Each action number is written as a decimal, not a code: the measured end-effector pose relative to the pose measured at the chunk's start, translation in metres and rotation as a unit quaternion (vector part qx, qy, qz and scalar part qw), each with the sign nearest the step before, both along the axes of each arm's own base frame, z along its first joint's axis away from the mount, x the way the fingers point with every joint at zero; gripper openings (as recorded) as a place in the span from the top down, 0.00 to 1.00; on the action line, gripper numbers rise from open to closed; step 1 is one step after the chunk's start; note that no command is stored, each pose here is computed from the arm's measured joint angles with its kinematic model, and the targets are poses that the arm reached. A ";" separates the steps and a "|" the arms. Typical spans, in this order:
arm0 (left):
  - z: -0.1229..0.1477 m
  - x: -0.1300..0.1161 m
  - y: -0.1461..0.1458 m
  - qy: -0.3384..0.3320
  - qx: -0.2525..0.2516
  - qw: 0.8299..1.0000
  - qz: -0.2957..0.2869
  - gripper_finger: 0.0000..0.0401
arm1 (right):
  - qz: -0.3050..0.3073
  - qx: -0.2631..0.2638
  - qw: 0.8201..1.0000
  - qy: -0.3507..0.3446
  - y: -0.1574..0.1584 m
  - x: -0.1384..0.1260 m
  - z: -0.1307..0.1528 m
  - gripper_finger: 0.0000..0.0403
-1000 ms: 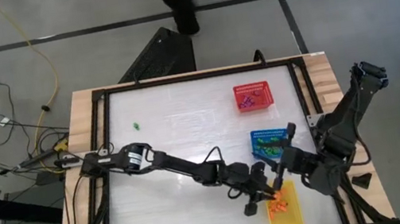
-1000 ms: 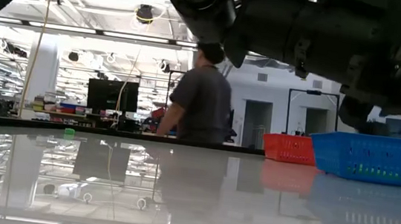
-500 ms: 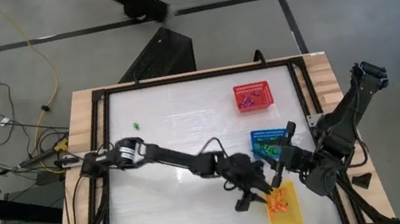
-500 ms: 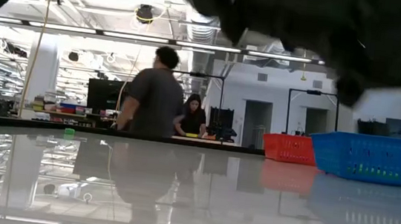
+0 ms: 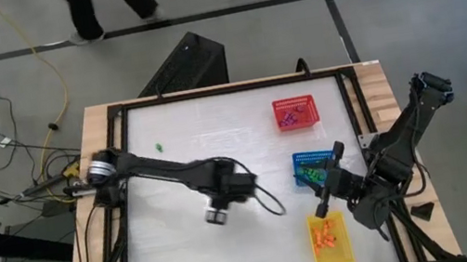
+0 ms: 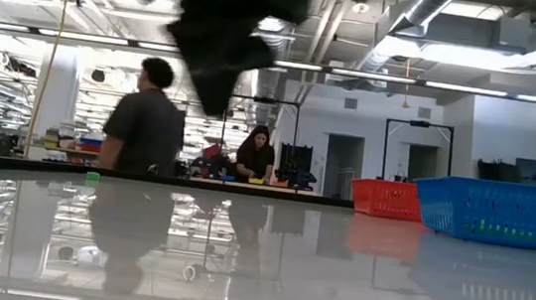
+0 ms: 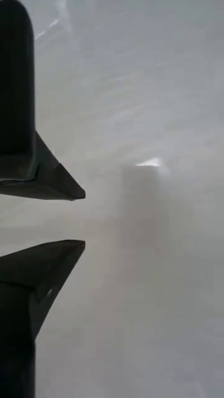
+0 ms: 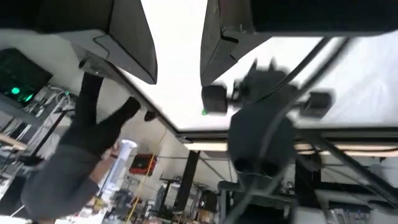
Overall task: Sort Halloween decoration
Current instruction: Put the green skeleton toy into the blue basket, then return to Home Position
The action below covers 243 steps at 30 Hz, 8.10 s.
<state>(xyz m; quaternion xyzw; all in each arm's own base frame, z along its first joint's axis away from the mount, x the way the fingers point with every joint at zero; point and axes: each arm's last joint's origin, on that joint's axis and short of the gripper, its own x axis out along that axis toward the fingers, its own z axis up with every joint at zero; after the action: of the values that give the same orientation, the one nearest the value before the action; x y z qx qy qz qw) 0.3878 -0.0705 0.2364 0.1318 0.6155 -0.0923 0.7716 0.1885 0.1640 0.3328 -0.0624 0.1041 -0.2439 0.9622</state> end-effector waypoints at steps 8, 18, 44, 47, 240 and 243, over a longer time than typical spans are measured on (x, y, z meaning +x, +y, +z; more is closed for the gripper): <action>-0.003 -0.106 0.047 -0.025 0.026 0.992 0.119 0.79 | -0.012 0.026 1.000 0.006 -0.005 -0.001 -0.007 0.62; 0.022 -0.181 0.103 -0.138 0.058 0.949 0.276 0.79 | -0.089 0.010 0.995 0.040 -0.032 0.033 -0.023 0.62; -0.080 -0.217 0.262 0.087 -0.045 0.723 0.684 0.55 | -0.066 0.042 0.980 0.183 -0.069 0.071 -0.049 0.62; -0.082 -0.215 0.263 0.088 -0.051 0.730 0.676 0.49 | -0.060 0.048 0.980 0.184 -0.068 0.071 -0.050 0.62; -0.066 -0.273 0.083 -0.633 -0.101 0.734 0.225 0.59 | 0.100 0.116 0.966 -0.207 -0.201 -0.088 -0.153 0.86; -0.073 -0.273 0.083 -0.605 -0.125 0.744 0.255 0.59 | 0.100 0.115 0.966 -0.208 -0.201 -0.088 -0.153 0.84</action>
<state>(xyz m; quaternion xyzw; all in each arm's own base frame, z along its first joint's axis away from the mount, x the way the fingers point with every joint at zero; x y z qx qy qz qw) 0.1145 0.0129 0.1638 -0.0992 0.0136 0.1310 0.9863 0.1005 -0.0368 0.1802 0.0908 -0.0775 -0.1404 0.9829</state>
